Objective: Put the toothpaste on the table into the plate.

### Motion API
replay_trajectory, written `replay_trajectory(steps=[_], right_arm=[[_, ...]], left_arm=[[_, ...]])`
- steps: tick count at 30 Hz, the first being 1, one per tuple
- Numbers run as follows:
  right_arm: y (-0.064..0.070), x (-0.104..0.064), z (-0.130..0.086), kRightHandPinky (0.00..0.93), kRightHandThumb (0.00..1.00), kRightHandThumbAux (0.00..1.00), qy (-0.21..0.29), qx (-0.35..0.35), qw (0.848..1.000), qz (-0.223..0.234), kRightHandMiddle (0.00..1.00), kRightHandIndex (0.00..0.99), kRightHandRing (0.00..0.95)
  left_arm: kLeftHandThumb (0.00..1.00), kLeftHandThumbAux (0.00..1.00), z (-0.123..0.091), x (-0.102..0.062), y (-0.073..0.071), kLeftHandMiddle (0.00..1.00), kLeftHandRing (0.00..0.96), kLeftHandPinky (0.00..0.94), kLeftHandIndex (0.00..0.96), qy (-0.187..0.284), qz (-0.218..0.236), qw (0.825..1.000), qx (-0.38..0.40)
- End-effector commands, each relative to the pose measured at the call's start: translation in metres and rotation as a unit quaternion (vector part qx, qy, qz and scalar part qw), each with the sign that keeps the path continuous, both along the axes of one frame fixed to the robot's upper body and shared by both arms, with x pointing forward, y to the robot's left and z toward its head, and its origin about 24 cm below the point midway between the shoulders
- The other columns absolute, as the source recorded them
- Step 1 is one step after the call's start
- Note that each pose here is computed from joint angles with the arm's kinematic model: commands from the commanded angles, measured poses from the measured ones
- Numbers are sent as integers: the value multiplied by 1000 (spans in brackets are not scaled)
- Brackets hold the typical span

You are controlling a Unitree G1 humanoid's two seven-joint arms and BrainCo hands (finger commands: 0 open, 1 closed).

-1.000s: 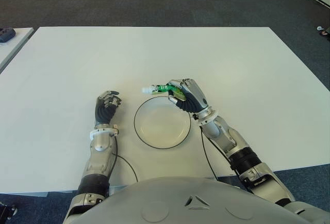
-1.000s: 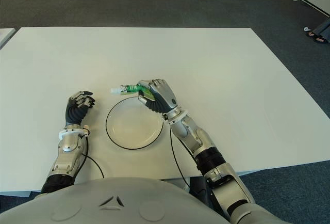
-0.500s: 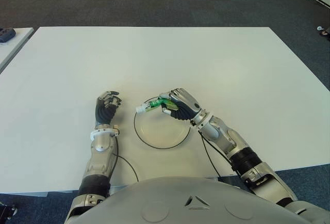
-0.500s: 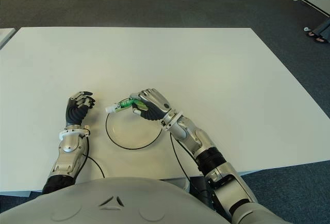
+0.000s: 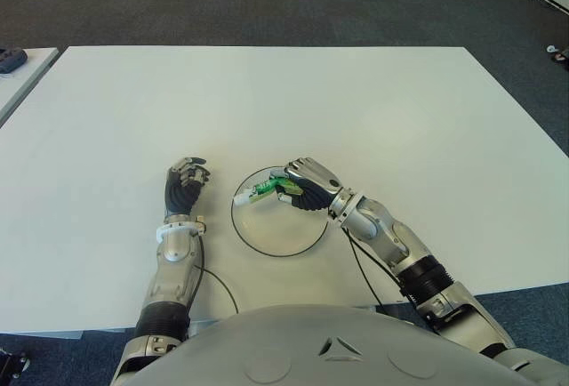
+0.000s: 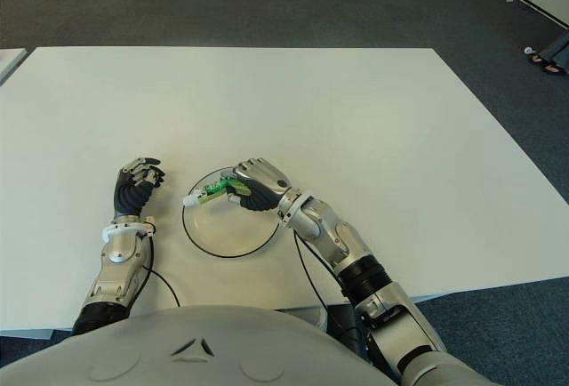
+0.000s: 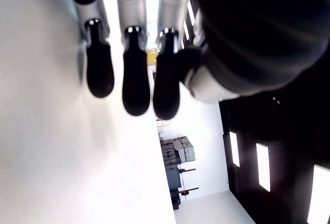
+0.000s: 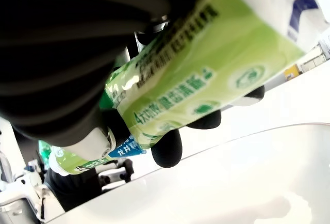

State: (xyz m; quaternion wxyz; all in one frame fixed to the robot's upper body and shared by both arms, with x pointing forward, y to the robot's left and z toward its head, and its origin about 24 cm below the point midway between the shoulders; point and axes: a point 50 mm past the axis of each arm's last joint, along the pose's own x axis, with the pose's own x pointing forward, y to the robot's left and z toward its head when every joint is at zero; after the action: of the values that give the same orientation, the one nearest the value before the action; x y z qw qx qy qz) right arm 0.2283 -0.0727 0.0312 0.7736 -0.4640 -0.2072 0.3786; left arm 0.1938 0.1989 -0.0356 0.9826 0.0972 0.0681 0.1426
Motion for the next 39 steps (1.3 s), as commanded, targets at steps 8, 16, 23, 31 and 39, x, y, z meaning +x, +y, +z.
replay_trajectory(steps=[8, 16, 23, 31, 39], right_arm=[[-1, -2, -8, 875, 722, 711, 61, -71, 996, 6, 805, 434, 840], [0, -2, -15, 875, 724, 710, 85, -93, 992, 8, 806, 433, 845], [0, -3, -17, 817, 719, 709, 74, -105, 992, 5, 788, 429, 815], [-2, 0, -15, 386, 602, 493, 53, -124, 991, -7, 313, 204, 339], [0, 2, 0, 20, 515, 262, 0, -169, 985, -23, 15, 10, 16]], left_arm=[[704, 720, -11, -7, -1, 579, 584, 546, 433, 33, 1, 999, -1], [704, 719, -12, -8, -1, 577, 584, 553, 433, 39, 1, 999, -3], [703, 720, -11, -8, -1, 583, 591, 566, 433, 36, -2, 999, 5], [700, 721, -10, -8, -2, 583, 587, 561, 433, 34, -1, 999, 8], [697, 723, -11, -6, -2, 587, 593, 571, 432, 25, -12, 1000, 1]])
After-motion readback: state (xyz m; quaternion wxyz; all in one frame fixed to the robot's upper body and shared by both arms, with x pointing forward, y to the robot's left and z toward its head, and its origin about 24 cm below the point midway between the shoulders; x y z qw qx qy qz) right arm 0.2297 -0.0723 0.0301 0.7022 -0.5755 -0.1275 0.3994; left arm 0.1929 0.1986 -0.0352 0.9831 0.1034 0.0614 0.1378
